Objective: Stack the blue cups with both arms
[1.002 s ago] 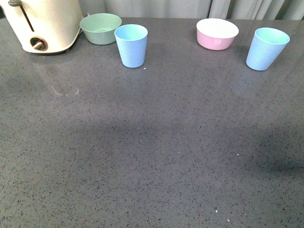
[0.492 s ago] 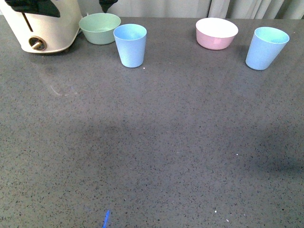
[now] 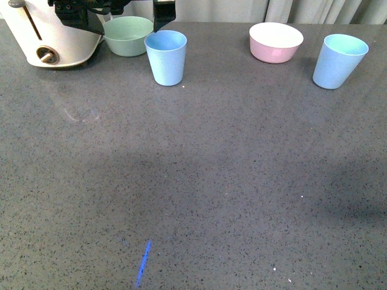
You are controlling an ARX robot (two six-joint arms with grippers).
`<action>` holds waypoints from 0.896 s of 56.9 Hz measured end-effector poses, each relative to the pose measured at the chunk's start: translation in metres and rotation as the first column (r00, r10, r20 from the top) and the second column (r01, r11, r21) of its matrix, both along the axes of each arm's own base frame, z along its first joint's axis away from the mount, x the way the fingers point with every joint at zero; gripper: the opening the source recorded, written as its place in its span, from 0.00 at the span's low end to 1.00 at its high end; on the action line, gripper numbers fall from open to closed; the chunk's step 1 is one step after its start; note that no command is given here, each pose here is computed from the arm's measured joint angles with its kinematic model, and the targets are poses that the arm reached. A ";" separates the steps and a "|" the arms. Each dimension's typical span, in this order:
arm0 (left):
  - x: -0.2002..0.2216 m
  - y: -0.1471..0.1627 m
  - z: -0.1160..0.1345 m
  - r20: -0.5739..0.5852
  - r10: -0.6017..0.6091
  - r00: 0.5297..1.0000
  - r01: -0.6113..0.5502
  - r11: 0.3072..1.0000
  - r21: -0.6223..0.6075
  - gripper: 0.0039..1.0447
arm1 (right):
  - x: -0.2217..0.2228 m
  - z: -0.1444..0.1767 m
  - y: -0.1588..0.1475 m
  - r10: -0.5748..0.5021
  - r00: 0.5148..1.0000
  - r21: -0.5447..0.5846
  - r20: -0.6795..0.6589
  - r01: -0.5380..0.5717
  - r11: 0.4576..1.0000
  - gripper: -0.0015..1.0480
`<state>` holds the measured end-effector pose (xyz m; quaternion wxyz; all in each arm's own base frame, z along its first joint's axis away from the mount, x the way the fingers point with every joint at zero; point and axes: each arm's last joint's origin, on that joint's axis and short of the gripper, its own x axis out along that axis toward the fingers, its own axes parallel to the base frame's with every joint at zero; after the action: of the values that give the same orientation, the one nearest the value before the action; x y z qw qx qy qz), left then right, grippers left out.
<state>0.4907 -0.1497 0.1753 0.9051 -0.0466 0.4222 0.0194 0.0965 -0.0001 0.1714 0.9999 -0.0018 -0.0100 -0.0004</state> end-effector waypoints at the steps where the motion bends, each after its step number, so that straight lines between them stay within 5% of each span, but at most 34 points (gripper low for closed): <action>1: 0.001 0.000 -0.001 -0.004 0.002 1.000 -0.002 1.000 0.001 0.92 | 0.000 0.000 0.000 0.000 1.000 0.000 0.000 0.000 1.000 0.91; 13: 0.011 -0.004 -0.023 -0.063 0.026 0.998 -0.025 1.000 0.010 0.91 | 0.000 0.000 0.000 0.000 1.000 0.000 0.000 0.000 1.000 0.91; 32: 0.016 -0.030 -0.032 -0.107 0.009 0.994 -0.008 1.000 0.010 0.23 | 0.000 0.000 0.000 0.000 1.000 0.000 0.000 0.000 1.000 0.91; 41: 0.014 -0.037 -0.034 -0.130 0.013 0.991 -0.013 1.000 -0.005 0.02 | 0.000 0.000 0.000 0.000 1.000 0.000 0.000 0.000 1.000 0.91; 51: 0.007 -0.046 -0.029 -0.162 0.017 0.987 -0.025 0.999 -0.047 0.02 | 0.000 0.000 0.000 0.000 1.000 0.000 0.000 0.000 1.000 0.91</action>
<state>0.4981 -0.1958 0.1462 0.8662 -0.0715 0.4941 0.0226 0.0965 0.0000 0.1714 0.9999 -0.0018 -0.0100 -0.0002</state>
